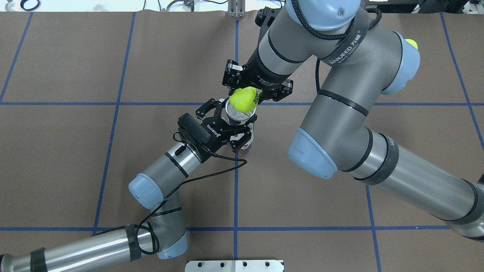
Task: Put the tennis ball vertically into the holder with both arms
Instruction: 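Carry the ball with the right gripper over the can's opening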
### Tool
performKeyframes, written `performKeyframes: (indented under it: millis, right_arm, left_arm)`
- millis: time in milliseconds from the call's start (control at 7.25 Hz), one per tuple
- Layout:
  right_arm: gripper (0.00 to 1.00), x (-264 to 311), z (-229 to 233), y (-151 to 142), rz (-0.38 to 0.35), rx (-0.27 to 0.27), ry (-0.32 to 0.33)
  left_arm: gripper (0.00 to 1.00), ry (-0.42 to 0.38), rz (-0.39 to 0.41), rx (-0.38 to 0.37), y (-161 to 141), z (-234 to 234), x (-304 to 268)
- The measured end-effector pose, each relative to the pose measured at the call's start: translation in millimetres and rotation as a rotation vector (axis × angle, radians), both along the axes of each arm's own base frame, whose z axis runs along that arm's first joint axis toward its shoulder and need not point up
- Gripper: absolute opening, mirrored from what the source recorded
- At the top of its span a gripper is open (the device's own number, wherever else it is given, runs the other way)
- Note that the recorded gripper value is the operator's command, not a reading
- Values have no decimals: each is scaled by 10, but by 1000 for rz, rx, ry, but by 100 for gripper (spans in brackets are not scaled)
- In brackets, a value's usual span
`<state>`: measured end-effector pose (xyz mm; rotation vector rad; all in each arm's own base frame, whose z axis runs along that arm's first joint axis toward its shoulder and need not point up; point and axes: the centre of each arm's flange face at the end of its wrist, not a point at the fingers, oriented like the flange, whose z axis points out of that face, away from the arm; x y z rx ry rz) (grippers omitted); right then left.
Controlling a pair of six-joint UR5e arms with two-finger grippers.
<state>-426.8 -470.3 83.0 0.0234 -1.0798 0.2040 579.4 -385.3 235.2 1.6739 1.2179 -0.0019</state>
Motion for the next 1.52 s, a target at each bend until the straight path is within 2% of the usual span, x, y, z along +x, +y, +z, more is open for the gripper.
performKeyframes:
  millis: [1103,1241,1379,1517]
  right_arm:
    - [1,-161,49,11,4,1,24]
    - [30,-169,53,11,3,1,25]
    - [77,-174,55,11,3,0,26]
    - [98,-177,58,12,3,0,26]
  left_arm:
    - [87,-2,5,0,31,1,23]
    - [87,-1,6,0,33,-2,25]
    - [87,0,7,1,35,-10,26]
    - [87,2,7,2,36,-24,26]
